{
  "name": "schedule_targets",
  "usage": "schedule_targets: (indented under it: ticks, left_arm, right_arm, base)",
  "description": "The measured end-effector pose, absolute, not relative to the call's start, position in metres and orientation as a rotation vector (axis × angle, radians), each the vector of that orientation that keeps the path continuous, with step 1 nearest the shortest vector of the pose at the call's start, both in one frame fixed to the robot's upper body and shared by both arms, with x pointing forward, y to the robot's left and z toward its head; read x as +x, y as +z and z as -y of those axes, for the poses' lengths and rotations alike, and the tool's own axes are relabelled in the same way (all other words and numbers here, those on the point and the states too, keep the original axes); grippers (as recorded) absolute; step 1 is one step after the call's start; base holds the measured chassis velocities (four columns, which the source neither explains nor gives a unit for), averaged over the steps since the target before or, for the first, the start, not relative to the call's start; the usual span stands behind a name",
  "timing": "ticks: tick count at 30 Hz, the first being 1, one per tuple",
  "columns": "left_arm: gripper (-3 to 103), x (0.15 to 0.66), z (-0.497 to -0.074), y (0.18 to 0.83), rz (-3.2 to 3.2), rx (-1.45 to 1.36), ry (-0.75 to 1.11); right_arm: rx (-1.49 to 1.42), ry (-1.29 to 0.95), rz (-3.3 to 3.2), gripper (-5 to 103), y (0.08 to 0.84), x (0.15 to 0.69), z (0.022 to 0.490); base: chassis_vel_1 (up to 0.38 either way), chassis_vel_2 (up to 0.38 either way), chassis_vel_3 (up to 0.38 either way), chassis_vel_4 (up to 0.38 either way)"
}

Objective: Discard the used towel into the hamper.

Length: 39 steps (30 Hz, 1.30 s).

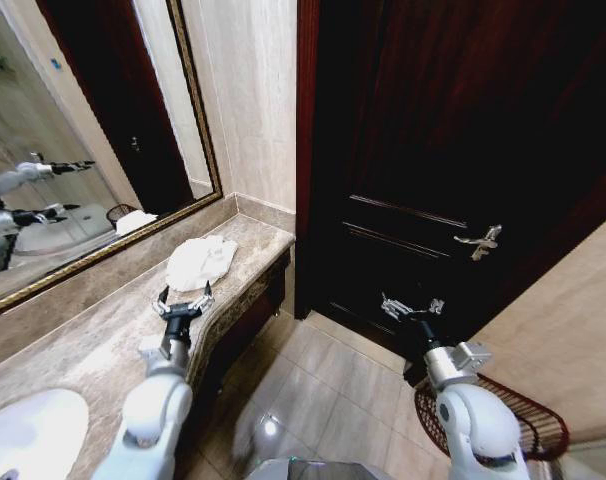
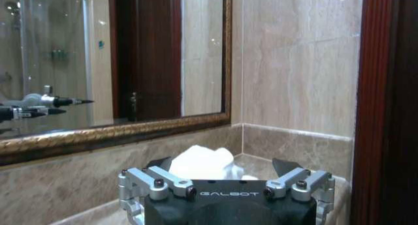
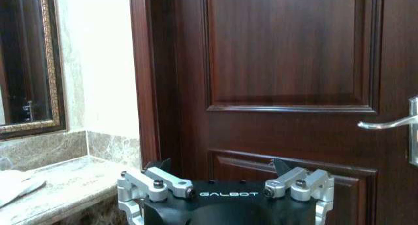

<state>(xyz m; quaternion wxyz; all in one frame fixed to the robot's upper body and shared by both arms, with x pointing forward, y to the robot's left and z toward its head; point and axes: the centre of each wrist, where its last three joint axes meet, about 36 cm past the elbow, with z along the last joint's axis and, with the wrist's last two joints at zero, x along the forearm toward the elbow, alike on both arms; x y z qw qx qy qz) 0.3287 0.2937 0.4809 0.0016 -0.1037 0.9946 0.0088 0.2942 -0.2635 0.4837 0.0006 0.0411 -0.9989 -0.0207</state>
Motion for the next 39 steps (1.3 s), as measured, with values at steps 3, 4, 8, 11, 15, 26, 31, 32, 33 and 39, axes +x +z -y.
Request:
schedule_targets:
  ticks: [3,4,8,11,15,26,31,32,33,39]
  left_arm:
    - [100,0.344,-0.304,0.487,-3.157,-0.318,0.028]
    - [100,0.348,-0.306,0.488,-3.167,-0.321,0.029]
    - [100,0.375,-0.32,0.492,-3.241,-0.361,0.032]
    - [100,0.393,-0.327,0.497,-3.281,-0.335,0.025]
    - [100,0.423,-0.343,0.507,-3.299,-0.331,0.053]
    - [100,0.486,-0.352,0.508,-3.392,-0.315,0.049]
    - [100,0.505,-0.349,0.497,-3.433,-0.345,0.035]
    - [100,0.507,-0.35,0.496,-3.437,-0.348,0.037]
    - [100,0.511,-0.354,0.494,-3.446,-0.354,0.048]
    - [100,0.527,-0.371,0.49,-3.469,-0.389,0.087]
  right_arm:
    - [0.122,-0.06,3.136,100,0.483,0.293,0.265]
    - [0.12,-0.057,3.137,100,0.484,0.293,0.266]
    - [0.086,-0.034,3.139,100,0.485,0.294,0.27]
    - [0.075,-0.025,3.139,100,0.485,0.294,0.271]
    - [0.075,-0.013,3.136,100,0.484,0.294,0.272]
    - [0.019,0.011,3.145,100,0.484,0.296,0.279]
    - [0.004,0.012,3.144,100,0.48,0.297,0.281]
    - [0.0,0.013,3.144,100,0.479,0.297,0.282]
    - [-0.007,0.015,3.143,100,0.479,0.298,0.283]
    - [-0.044,0.014,3.141,100,0.476,0.299,0.287]
  base:
    - [0.0,0.0,0.0,0.0]
    - [0.0,0.0,0.0,0.0]
    - [0.0,0.0,0.0,0.0]
    - [0.0,0.0,0.0,0.0]
    - [0.0,0.0,0.0,0.0]
    - [0.0,0.0,0.0,0.0]
    - [0.0,0.0,0.0,0.0]
    - [0.0,0.0,0.0,0.0]
    - [0.0,0.0,0.0,0.0]
    - [0.0,0.0,0.0,0.0]
